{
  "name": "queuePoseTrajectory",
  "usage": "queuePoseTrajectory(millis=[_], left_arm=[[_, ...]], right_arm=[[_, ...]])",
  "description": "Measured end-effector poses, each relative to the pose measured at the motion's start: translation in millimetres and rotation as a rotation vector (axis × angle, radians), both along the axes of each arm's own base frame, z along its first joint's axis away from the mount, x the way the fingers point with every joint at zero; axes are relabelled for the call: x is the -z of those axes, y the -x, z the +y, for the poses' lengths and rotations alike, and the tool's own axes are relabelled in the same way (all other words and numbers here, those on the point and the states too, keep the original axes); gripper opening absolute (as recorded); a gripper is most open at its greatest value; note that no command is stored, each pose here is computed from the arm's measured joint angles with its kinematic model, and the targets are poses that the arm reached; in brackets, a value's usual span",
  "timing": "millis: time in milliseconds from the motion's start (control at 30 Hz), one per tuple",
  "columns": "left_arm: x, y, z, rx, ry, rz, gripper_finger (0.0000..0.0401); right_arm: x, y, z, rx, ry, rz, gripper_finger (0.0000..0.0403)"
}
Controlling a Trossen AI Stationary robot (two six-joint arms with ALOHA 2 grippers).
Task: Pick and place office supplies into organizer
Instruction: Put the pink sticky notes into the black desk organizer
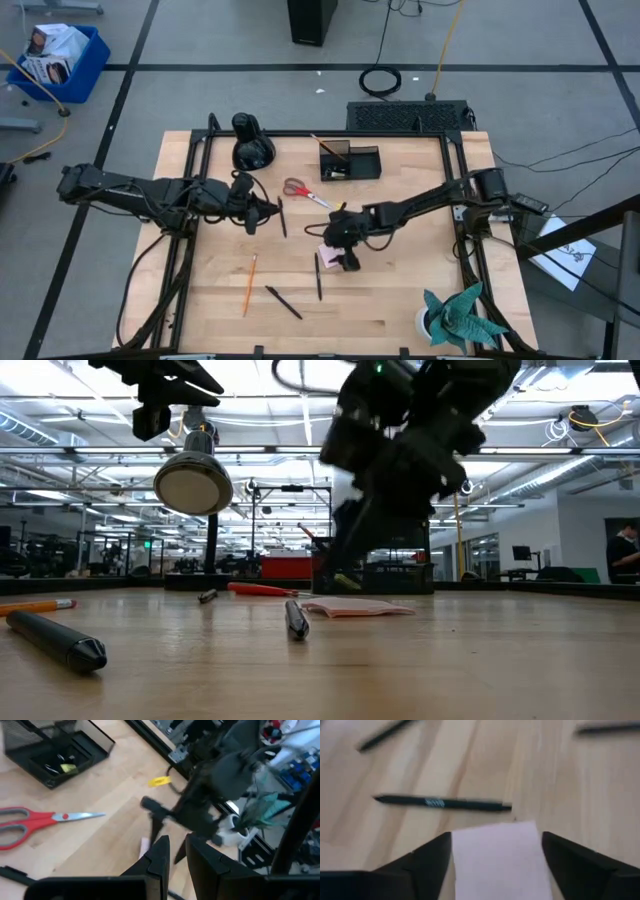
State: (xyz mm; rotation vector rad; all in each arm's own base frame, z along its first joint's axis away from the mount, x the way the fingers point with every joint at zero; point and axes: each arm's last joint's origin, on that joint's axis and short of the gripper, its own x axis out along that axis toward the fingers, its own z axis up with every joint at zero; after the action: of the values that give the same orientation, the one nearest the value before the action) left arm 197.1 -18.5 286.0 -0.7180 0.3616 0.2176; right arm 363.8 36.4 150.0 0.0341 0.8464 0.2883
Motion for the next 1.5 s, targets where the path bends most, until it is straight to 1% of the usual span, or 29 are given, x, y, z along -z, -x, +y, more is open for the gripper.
queuePoseTrajectory(millis=[67, 133, 200, 267, 300, 400, 500, 600, 700, 767, 967, 1133, 1300, 1400, 1500], left_arm=[[1, 0, 0, 0.012, 0.005, 0.008, 0.0067], [1, 0, -2, 0.031, 0.009, 0.011, 0.0067], [1, 1, -2, 0.036, 0.01, 0.015, 0.0067], [1, 1, -2, 0.037, 0.012, 0.014, 0.0067], [1, 1, -2, 0.032, 0.009, 0.013, 0.0067], [1, 1, -1, 0.019, 0.002, 0.012, 0.0067], [1, 0, -1, 0.013, -0.001, 0.011, 0.0067], [1, 0, -1, 0.008, -0.003, 0.011, 0.0067], [1, 0, -1, 0.002, -0.006, 0.01, 0.0067], [1, 0, 0, -0.001, -0.008, 0.01, 0.0067], [0, 0, 0, -0.004, -0.004, 0.003, 0.0067], [0, 0, -1, -0.003, -0.004, 0.003, 0.0067], [0, 0, 0, -0.005, -0.005, 0.002, 0.0067], [0, 0, 0, -0.006, -0.006, 0.002, 0.0067], [0, 0, 0, -0.006, -0.006, 0.002, 0.0067]], right_arm=[[9, -1, 2, 0.012, -0.001, 0.031, 0.0333], [11, 2, 5, 0.019, 0.018, 0.06, 0.0362], [11, 5, 8, 0.017, 0.067, 0.077, 0.0384], [11, 6, 10, 0.014, 0.103, 0.087, 0.0396], [10, 6, 11, 0.007, 0.1, 0.076, 0.0396], [10, 7, 13, -0.075, 0.039, 0.087, 0.0395], [11, 8, 17, -0.027, 0.119, 0.087, 0.0395], [10, 7, 17, -0.044, 0.136, 0.065, 0.0394], [17, 5, 19, -0.061, 0.154, 0.069, 0.0394], [23, 6, 20, -0.074, 0.157, 0.091, 0.0394], [32, 3, 19, -0.087, 0.172, 0.091, 0.0394], [33, 2, 17, -0.068, 0.135, 0.1, 0.0393], [33, 2, 17, -0.065, 0.124, 0.106, 0.0392], [33, 3, 17, -0.057, 0.118, 0.117, 0.038], [34, 4, 17, -0.057, 0.121, 0.127, 0.0352]])
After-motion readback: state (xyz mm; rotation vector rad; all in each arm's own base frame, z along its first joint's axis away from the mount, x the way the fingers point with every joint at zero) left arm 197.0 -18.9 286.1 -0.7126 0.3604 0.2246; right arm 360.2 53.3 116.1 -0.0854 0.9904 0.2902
